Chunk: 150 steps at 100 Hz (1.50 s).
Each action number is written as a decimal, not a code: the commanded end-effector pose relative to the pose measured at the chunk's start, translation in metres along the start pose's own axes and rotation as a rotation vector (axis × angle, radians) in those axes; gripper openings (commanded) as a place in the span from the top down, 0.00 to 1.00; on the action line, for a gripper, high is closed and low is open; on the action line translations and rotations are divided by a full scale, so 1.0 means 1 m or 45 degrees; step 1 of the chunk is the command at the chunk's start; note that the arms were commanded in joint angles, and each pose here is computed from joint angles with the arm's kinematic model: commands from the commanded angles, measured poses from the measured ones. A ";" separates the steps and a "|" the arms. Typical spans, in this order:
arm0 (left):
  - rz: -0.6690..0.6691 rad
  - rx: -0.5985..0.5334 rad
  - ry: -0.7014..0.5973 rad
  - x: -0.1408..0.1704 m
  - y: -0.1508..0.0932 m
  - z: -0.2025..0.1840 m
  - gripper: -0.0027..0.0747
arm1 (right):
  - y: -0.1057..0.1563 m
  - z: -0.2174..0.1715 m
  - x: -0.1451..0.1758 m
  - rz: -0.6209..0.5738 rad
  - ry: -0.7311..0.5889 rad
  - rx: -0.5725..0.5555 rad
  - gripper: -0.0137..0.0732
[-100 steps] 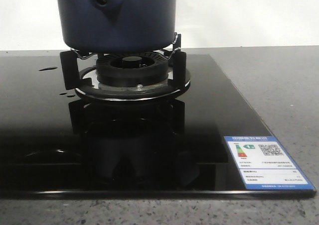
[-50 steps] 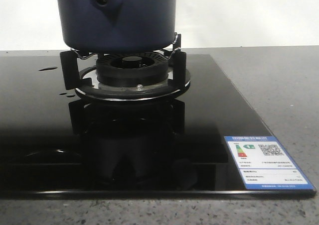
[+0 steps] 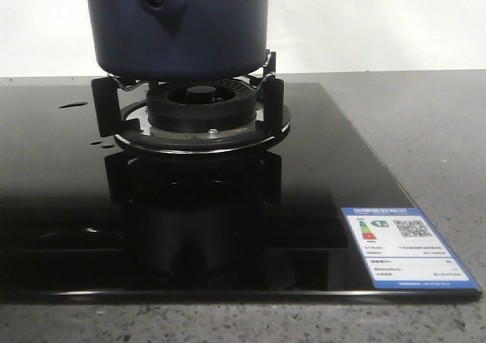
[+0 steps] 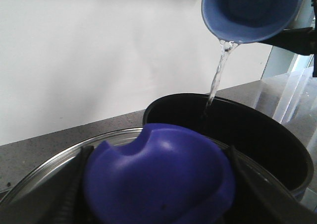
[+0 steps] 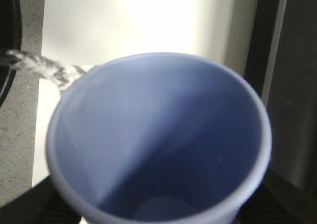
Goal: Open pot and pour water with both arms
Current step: 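Hold the cup tilted, pouring water into the saucepan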
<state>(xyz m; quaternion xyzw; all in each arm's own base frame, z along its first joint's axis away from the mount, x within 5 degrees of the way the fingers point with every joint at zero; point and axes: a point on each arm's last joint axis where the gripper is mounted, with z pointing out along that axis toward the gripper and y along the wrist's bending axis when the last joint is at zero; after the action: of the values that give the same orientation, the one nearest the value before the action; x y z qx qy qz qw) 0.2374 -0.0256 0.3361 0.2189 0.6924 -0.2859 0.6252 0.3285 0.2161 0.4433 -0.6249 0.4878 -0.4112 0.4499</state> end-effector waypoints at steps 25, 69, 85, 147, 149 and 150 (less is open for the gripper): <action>-0.029 0.047 -0.189 -0.025 -0.008 -0.003 0.64 | -0.027 -0.023 0.007 -0.021 -0.031 0.167 0.58; -0.028 0.047 -0.187 -0.025 -0.008 -0.003 0.64 | -0.027 -0.022 0.008 -0.020 -0.020 0.157 0.58; -0.028 0.047 -0.187 -0.025 -0.008 -0.003 0.64 | -0.027 -0.022 0.008 -0.020 -0.028 0.165 0.58; -0.028 0.047 -0.187 -0.025 -0.008 -0.003 0.64 | -0.028 -0.015 0.003 -0.136 -0.012 0.231 0.58; -0.028 0.047 -0.187 -0.025 -0.008 -0.003 0.64 | -0.027 -0.013 0.003 -0.147 -0.007 0.232 0.58; -0.028 0.047 -0.187 -0.025 -0.008 -0.003 0.64 | -0.027 -0.013 0.003 -0.153 -0.004 0.235 0.58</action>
<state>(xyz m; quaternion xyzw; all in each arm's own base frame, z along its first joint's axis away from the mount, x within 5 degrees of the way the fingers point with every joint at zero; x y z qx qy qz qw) 0.2374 -0.0256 0.3361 0.2189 0.6924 -0.2859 0.6252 0.3331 0.2196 0.4442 -0.6289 0.4530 -0.4419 0.4517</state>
